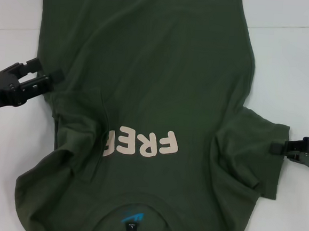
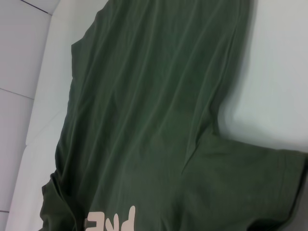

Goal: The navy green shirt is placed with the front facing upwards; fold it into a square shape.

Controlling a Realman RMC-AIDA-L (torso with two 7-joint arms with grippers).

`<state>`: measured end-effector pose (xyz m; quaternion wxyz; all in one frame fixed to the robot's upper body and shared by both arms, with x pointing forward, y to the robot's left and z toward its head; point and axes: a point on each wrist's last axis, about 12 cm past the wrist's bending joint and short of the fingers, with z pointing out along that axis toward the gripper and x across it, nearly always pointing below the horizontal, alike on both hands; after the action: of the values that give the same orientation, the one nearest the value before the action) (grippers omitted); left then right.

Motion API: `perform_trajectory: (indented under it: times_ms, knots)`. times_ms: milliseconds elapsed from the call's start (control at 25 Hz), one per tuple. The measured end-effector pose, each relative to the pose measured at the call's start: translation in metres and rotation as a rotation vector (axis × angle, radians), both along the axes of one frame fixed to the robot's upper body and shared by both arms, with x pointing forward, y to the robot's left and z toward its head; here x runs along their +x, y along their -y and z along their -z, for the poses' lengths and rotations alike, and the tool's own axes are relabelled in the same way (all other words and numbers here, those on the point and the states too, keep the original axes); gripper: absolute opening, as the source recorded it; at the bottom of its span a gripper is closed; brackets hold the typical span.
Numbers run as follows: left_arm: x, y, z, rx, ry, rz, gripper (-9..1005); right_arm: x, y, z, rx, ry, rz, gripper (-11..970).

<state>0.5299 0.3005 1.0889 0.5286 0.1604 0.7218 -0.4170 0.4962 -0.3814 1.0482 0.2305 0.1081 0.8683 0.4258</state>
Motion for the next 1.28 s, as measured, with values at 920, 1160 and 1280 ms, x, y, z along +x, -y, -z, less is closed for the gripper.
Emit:
perform_trajectory:
  times_ms: [920,1160,1280]
  knots:
    - [0.003,-0.001,0.001,0.007,-0.010,-0.023,904,0.029,-0.021,-0.026,0.084,0.076,-0.081,52]
    - [0.002,-0.002,0.002,0.005,-0.014,-0.025,904,0.041,-0.039,-0.031,0.096,0.087,-0.136,68]
    - [0.001,-0.002,0.002,0.005,-0.016,-0.026,904,0.044,-0.047,-0.032,0.101,0.087,-0.164,76]
